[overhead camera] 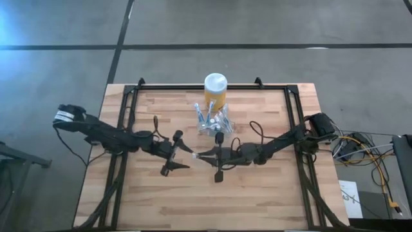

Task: Pick & Place toothbrushing station
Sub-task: Put the violet toothbrush into the transparent organizer

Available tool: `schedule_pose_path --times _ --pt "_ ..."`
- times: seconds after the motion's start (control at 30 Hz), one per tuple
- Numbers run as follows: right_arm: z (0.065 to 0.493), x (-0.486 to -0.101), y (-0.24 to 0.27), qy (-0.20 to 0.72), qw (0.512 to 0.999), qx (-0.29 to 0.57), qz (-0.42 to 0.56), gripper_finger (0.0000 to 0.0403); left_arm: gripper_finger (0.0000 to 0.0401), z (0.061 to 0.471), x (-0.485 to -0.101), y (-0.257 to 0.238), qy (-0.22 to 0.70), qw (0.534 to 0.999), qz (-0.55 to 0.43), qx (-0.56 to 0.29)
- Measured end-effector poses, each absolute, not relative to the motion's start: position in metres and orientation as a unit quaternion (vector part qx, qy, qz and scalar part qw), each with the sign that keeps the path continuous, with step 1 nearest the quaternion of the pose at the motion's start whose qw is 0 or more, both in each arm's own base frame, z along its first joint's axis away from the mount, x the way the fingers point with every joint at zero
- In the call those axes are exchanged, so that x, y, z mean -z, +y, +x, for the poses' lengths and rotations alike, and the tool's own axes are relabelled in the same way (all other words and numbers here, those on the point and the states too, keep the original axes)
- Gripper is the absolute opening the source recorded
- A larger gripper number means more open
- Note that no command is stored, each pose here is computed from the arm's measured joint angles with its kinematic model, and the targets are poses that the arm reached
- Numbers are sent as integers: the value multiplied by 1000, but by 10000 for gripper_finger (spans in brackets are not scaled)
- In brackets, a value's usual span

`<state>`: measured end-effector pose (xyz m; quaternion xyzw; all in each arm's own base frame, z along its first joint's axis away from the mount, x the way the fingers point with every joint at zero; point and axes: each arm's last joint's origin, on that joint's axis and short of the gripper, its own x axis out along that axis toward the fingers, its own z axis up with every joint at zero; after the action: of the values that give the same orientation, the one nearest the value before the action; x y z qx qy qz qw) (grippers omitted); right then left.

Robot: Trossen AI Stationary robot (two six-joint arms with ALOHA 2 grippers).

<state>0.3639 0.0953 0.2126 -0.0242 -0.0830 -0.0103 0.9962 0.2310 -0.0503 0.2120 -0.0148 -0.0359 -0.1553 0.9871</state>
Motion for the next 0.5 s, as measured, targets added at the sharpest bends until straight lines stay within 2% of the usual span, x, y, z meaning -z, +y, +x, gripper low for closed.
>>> schedule_pose_path --times 0.23,0.5 --pt "367 -204 95 -79 996 23 -28 13 293 255 -214 -51 -28 995 -22 89" --pt "366 -203 95 -78 996 23 -28 13 289 266 -208 -53 -18 996 -25 86"
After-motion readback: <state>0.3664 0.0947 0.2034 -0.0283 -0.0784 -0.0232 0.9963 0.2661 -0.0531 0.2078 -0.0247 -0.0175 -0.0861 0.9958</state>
